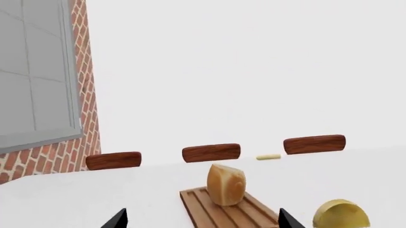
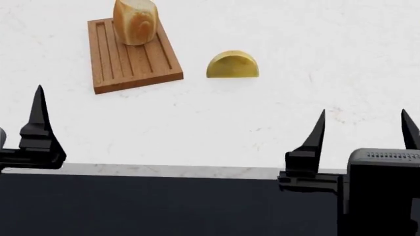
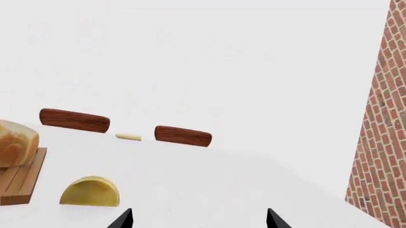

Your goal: Pick up the wedge of cheese and place it on the slice of bread to prepare a simple cheese on bread dish.

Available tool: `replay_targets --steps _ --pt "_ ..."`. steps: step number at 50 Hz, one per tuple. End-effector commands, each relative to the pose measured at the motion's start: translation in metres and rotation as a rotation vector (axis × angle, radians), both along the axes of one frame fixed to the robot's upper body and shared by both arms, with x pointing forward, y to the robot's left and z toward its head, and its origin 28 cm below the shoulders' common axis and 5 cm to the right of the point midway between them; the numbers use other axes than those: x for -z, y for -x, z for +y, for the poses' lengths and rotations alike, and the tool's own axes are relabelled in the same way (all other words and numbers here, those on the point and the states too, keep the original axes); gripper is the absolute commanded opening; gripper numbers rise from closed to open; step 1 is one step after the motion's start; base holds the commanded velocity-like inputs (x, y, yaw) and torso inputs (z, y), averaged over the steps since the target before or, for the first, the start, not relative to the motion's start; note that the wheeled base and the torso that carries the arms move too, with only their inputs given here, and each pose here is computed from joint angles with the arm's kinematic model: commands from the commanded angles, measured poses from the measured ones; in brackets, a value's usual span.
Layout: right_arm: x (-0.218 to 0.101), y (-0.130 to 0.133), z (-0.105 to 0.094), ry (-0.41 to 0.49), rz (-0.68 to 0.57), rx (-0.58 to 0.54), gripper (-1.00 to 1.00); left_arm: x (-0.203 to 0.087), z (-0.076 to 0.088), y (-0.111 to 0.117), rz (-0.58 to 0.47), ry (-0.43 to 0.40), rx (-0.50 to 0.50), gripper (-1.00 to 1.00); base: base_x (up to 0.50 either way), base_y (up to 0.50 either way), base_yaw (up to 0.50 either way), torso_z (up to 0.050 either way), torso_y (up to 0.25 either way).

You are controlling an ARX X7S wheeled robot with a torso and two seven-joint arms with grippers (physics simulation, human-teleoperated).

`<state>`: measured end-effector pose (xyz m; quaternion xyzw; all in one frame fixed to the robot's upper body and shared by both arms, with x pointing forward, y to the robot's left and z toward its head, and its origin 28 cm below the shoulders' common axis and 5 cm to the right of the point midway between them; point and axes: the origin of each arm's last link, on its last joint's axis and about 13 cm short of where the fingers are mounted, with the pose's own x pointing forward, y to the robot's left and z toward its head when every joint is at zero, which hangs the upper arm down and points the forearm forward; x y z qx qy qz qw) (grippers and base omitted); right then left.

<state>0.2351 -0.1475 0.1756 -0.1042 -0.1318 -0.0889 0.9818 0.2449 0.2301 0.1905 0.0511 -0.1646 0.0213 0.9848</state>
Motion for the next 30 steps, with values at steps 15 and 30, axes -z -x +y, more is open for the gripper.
replay_targets --steps 15,30 --pt "-0.044 -0.014 -0.013 0.046 -0.059 0.048 1.00 -0.044 0.006 -0.016 -0.069 -0.008 -0.043 1.00 0.00 0.00 0.00 0.000 0.000" --pt "-0.065 -0.030 -0.015 0.070 -0.067 0.042 1.00 -0.052 0.007 -0.019 -0.084 -0.003 -0.048 1.00 0.00 0.00 0.00 0.000 0.000"
